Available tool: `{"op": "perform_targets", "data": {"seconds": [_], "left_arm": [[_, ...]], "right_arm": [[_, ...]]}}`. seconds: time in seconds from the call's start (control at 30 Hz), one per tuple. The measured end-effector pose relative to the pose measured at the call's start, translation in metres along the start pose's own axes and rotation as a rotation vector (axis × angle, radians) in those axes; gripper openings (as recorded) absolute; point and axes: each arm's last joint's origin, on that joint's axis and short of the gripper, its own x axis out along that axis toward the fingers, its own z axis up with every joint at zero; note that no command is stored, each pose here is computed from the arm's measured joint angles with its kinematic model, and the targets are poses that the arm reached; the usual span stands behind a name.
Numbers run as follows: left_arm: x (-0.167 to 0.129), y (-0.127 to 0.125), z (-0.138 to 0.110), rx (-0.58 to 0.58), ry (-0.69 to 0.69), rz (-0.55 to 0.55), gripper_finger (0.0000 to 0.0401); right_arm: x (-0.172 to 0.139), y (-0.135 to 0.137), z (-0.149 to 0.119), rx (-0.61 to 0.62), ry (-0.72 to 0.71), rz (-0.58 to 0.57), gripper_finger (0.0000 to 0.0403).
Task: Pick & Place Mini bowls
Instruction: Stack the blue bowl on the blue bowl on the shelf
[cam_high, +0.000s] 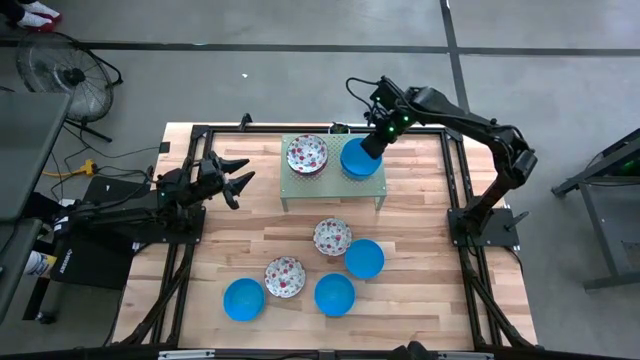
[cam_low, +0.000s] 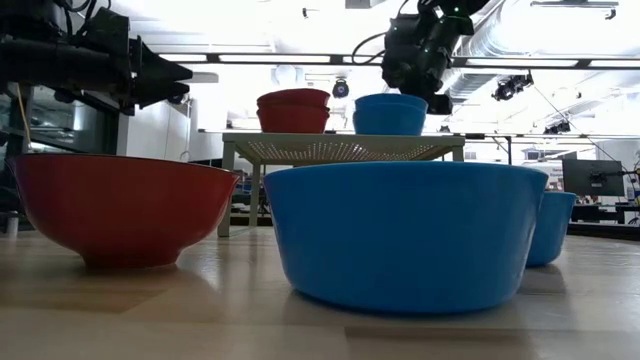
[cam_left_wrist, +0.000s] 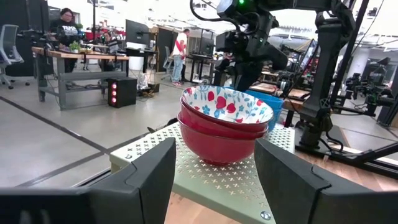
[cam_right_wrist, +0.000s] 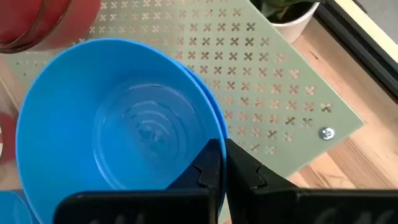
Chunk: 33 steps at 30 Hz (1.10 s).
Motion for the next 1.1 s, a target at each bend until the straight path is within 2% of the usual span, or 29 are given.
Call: {"op": "perform_targets", "data": {"seconds": [0.13, 0.43, 0.63, 0.83, 0.93, 1.03, 1.1], "left_arm": [[0.000, 0.000, 0.000, 0.000, 0.000, 0.000, 0.0213], [0.000, 0.000, 0.000, 0.000, 0.000, 0.001, 0.0213], [0.000, 0.000, 0.000, 0.000, 0.000, 0.001, 0.0213], [0.000, 0.000, 0.000, -0.002, -0.001, 0.002, 0.0213], [0.000, 0.000, 0.000, -0.003, -0.001, 0.005, 0.0213], [0.000, 0.000, 0.000, -0.004, -0.002, 0.011, 0.0213], [0.000, 0.000, 0.000, -0.004, -0.002, 0.015, 0.0213]], "right_arm": [[0.000, 0.000, 0.000, -0.004, 0.001, 0.000, 0.0027], [-0.006, 0.001, -0.001, -0.018, -0.013, 0.004, 0.0127], [-0.027, 0.005, -0.006, -0.034, -0.070, 0.038, 0.0153], [-0.046, 0.009, -0.012, -0.146, -0.125, 0.037, 0.0128], [-0.053, 0.011, -0.015, -0.226, -0.138, 0.067, 0.0084], [-0.057, 0.014, -0.017, -0.294, -0.150, 0.126, 0.0020], [-0.057, 0.014, -0.017, -0.319, -0.154, 0.135, 0.0011]]}}
